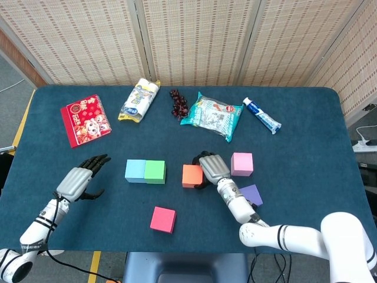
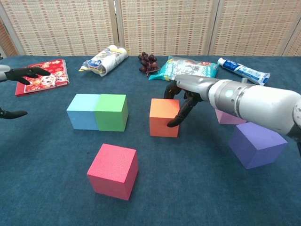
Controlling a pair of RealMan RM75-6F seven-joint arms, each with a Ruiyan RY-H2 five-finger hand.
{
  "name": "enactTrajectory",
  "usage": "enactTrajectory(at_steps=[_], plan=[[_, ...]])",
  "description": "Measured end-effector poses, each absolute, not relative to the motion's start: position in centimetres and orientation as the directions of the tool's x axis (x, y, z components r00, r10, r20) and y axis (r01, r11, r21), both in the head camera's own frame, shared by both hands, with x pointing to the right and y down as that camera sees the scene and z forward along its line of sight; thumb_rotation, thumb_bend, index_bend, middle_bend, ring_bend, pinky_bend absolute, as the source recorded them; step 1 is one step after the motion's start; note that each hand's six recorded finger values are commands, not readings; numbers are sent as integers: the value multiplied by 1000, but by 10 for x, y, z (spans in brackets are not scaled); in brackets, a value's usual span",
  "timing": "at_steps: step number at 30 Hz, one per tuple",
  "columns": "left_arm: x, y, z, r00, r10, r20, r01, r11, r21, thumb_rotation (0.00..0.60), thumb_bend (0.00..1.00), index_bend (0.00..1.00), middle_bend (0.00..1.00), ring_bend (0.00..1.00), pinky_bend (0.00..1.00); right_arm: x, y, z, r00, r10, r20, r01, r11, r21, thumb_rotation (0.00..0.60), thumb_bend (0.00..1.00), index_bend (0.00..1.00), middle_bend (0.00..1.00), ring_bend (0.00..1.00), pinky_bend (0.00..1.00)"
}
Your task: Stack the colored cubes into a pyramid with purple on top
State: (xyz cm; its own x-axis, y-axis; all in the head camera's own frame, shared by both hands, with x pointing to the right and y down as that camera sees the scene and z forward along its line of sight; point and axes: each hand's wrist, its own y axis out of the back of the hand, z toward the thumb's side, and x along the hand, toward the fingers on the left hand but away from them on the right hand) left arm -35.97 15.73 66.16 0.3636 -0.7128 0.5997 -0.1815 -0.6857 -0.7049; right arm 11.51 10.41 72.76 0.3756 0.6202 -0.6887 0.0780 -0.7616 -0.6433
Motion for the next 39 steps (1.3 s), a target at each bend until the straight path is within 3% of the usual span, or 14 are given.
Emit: enactTrajectory(at_steps=[12,39], plan=[[-363,158,658,364,-720,592,-189,-679,-709,600,343,0,0,0,127,93,89,720,411,641,-648,126,-744,-656,600,216,577,433,310,357],[-363,160,661,364,-714,598,-192,-686,-702,600,344,0,0,0,127,51,82,733,413,611,-675,98,-767,-635,600,216,550,433,310,357]])
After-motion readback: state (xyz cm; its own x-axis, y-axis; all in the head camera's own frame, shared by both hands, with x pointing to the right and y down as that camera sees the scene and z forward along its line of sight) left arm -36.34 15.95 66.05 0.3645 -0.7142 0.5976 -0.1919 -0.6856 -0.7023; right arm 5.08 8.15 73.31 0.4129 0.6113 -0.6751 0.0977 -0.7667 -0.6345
